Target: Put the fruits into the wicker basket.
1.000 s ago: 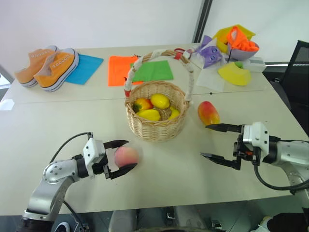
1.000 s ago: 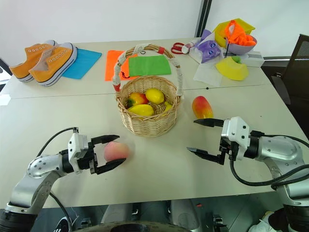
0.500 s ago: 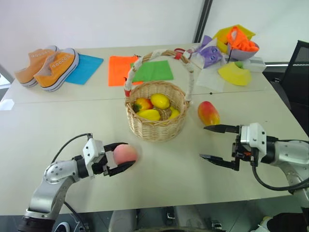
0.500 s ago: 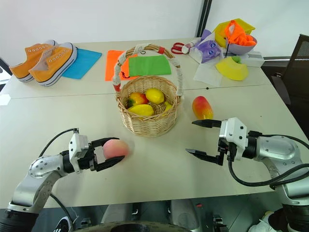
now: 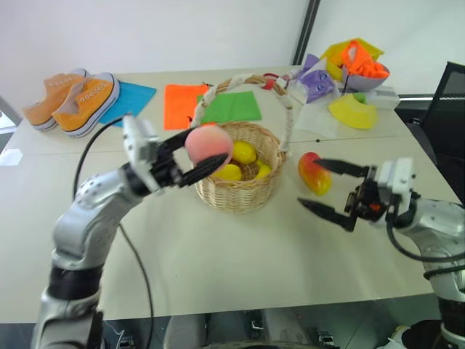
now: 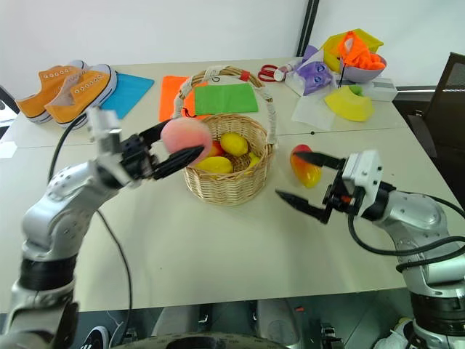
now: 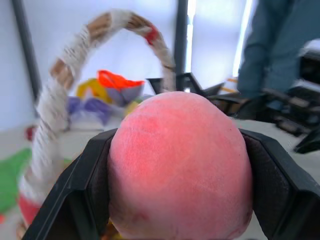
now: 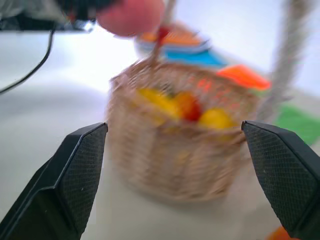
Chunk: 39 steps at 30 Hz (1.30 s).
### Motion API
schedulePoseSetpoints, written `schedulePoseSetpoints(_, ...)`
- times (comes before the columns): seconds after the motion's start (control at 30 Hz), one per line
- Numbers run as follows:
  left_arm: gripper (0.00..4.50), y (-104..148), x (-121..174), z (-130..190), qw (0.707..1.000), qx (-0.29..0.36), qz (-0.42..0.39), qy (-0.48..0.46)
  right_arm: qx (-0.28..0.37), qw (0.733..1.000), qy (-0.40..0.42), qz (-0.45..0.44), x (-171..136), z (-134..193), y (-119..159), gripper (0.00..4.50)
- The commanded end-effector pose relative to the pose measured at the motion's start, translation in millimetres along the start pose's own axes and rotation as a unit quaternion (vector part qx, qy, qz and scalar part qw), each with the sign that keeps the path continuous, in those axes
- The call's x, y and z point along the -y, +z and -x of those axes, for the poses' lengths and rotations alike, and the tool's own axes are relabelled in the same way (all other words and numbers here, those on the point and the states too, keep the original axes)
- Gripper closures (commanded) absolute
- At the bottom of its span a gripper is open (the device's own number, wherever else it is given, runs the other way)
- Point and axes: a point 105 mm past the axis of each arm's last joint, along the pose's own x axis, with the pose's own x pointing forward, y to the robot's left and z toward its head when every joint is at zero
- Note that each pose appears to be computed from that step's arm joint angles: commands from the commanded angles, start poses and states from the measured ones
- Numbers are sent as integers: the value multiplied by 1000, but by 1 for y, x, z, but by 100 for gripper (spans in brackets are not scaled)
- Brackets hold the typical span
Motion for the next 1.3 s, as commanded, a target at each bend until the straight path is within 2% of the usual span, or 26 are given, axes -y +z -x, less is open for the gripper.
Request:
schedulePoseSetpoints(0.03, 141, -9, 1, -21, 1000, -1, 14, 6, 10, 1000, -19, 17, 5, 1, 5, 0)
schedulePoseSetpoints(0.23, 141, -16, 1, -42, 999, 5, 37, 11, 9, 999, -28, 25, 3, 0, 4, 0)
schedulePoseSetpoints(0.3, 38, -23, 1, -44, 999, -4, 28, 15, 4, 999, -28, 34, 1, 0, 3, 0)
schedulePoseSetpoints(0.33, 3, -24, 0, -43, 1000, -6, 19, 22, 3, 999, -29, 33, 0, 0, 2, 0)
schedulePoseSetpoints(0.5, 3, -18, 8, -33, 1000, 7, 17, -2, -5, 999, -42, 23, 4, 3, -2, 0)
schedulePoseSetpoints(0.73, 3, 5, 11, -2, 999, 16, 23, -32, -67, 989, -129, 16, 36, 6, -26, 0)
schedulePoseSetpoints(0.87, 3, 5, 31, 34, 993, -42, 14, -106, -123, 976, -177, -12, 55, 6, -46, 0)
schedulePoseSetpoints(0.93, 3, 2, 36, 49, 990, -68, 5, -126, -136, 975, -172, -17, 54, 2, -52, 0)
schedulePoseSetpoints(1.1, 3, -10, 29, 81, 992, -95, -22, -81, -169, 959, -225, -35, 68, -4, -72, 0)
schedulePoseSetpoints(1.3, 3, -22, 26, 103, 994, -105, -33, -28, -203, 948, -241, -50, 77, -11, -89, 0)
